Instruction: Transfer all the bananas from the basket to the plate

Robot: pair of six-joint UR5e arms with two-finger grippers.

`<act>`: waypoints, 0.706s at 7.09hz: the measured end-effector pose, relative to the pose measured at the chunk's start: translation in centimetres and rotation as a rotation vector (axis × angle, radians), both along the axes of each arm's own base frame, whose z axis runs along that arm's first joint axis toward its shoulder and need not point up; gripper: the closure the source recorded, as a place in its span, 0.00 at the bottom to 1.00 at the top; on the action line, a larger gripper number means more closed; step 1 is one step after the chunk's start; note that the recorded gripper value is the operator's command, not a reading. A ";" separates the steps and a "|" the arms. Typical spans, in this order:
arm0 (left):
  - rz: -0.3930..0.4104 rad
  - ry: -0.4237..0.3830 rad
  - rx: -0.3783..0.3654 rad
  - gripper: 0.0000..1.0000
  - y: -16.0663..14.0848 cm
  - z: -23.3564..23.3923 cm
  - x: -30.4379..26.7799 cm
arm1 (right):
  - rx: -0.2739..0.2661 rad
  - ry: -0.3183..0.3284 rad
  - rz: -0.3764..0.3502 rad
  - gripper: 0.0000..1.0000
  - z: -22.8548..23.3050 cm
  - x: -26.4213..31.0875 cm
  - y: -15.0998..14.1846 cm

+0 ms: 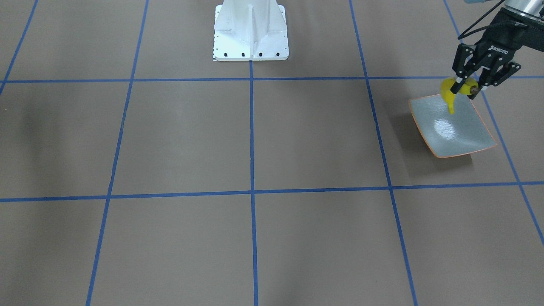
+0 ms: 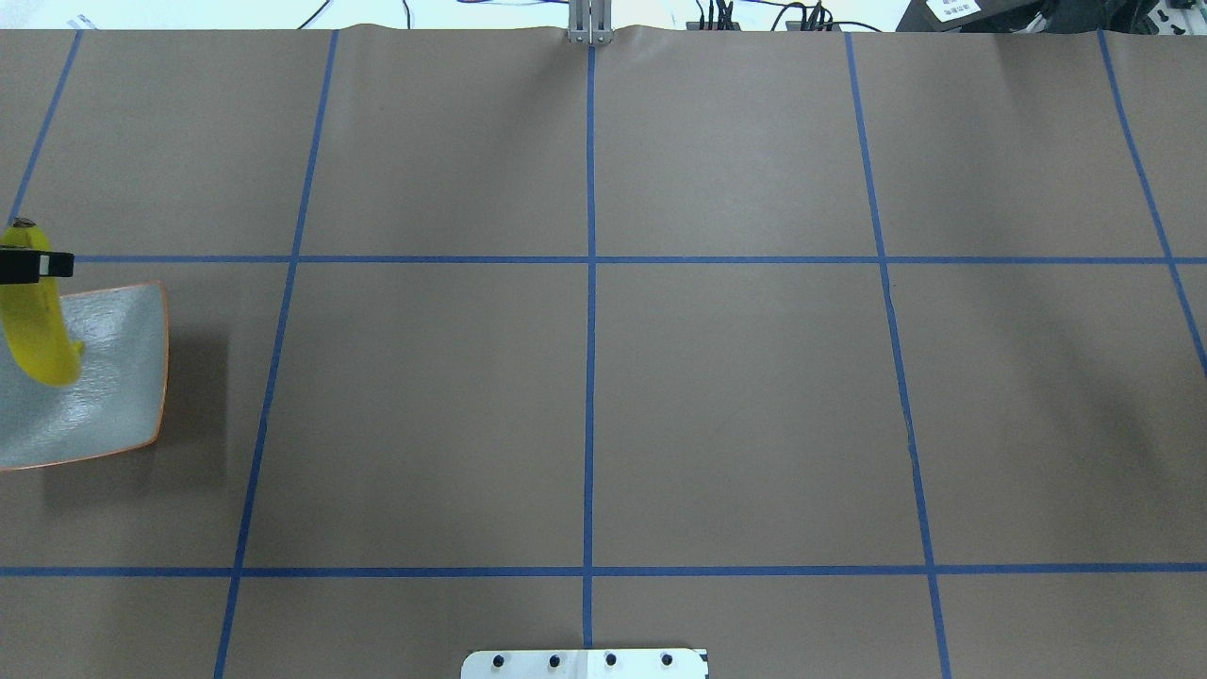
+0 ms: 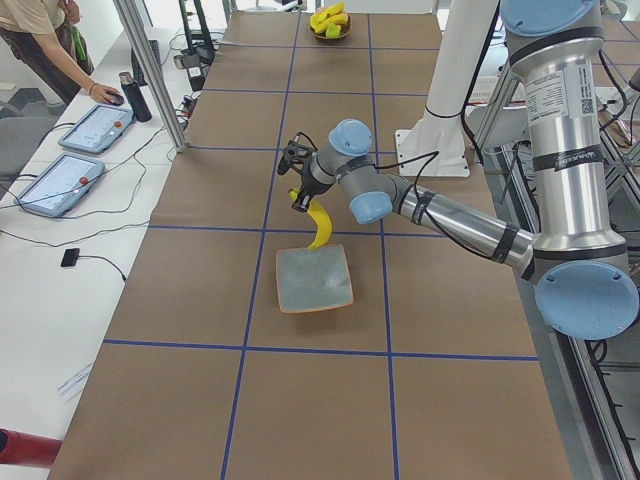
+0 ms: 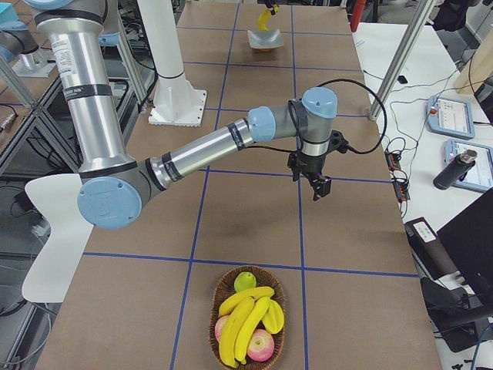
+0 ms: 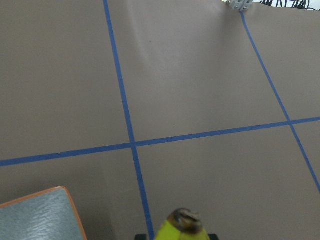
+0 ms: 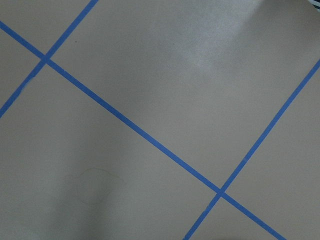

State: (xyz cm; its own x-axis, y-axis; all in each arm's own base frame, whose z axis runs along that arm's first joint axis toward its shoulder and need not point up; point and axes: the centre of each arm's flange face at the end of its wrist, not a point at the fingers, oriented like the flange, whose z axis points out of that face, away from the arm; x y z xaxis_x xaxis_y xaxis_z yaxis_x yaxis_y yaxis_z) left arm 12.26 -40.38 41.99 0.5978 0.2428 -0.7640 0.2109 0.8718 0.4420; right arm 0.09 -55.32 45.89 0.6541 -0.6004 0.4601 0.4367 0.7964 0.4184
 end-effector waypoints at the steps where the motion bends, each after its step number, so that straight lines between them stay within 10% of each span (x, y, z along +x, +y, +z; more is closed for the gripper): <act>1: -0.001 -0.037 -0.034 1.00 -0.7 2.6 0.4 | -0.002 0.000 0.003 0.00 0.2 0.2 0.1; 4: 0.023 -0.087 -0.070 1.00 -0.8 5.6 1.5 | -0.004 0.001 0.008 0.00 0.4 0.6 0.2; 5: 0.040 -0.099 -0.084 0.61 -0.7 5.8 2.3 | -0.006 0.001 0.008 0.00 0.5 0.6 0.3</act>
State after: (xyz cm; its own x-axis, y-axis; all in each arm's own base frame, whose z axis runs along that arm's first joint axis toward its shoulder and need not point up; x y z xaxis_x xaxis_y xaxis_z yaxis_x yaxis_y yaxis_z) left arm 14.52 -41.05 47.83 0.6625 0.2056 -0.7203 0.1346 0.9133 0.3844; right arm 0.71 -55.06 46.36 0.6596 -0.5920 0.4631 0.4306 0.8026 0.4128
